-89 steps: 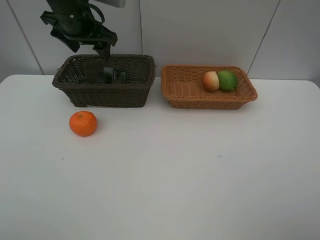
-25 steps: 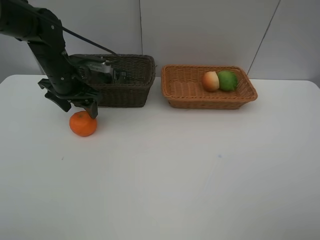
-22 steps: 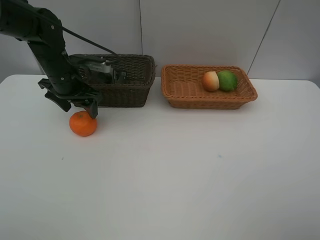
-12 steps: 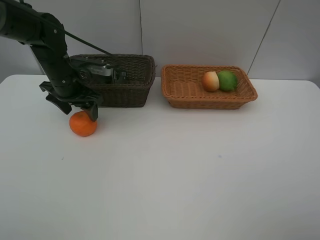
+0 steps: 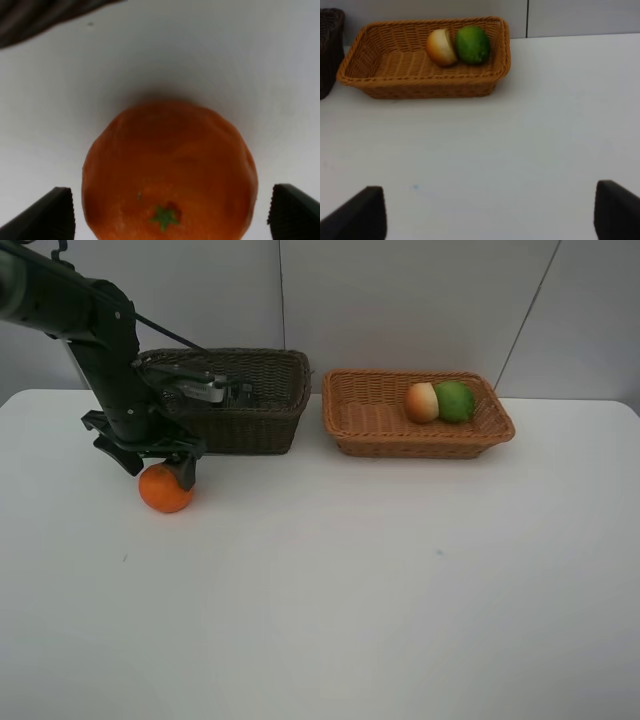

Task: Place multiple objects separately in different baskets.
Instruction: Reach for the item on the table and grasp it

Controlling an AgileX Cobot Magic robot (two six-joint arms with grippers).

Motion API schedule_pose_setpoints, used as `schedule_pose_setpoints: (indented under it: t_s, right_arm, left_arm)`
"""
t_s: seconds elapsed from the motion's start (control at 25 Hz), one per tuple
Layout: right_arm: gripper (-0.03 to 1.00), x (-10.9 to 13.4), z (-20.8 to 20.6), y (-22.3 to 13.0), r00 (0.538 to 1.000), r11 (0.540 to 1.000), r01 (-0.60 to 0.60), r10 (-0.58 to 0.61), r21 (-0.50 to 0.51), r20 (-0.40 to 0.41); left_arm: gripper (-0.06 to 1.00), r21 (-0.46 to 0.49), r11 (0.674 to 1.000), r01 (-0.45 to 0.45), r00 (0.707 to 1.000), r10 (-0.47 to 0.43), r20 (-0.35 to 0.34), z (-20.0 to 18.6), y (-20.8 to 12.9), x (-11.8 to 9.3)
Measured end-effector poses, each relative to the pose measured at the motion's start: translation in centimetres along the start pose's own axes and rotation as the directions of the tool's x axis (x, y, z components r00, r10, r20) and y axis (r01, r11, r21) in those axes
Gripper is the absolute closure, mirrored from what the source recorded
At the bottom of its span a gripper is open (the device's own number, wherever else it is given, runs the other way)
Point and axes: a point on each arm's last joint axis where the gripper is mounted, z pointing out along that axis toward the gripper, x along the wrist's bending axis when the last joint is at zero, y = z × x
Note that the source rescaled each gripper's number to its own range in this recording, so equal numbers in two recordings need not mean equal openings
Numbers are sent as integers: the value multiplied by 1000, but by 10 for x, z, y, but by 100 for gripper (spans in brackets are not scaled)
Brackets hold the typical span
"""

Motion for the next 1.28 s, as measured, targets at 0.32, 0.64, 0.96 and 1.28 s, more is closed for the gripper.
schedule_pose_setpoints:
  t_s: [0.32,0.64,0.96,1.28]
  right_arm:
    - [7,0,0,0,1000,1000,0,0,0,0]
    - [7,0,0,0,1000,1000,0,0,0,0]
    - [7,0,0,0,1000,1000,0,0,0,1]
    - [7,0,0,0,1000,1000,0,0,0,1]
  left_arm:
    - [-5,9,1000,-3,1000,3,-4,7,1,1]
    - [-5,-24,1000,3,1000,-3,-6,7,3,4]
    - [-5,-26,1000,3,1000,-3,-6,8,4,4]
    - [-5,3,1000,2,1000,-1,-4,21,3,3]
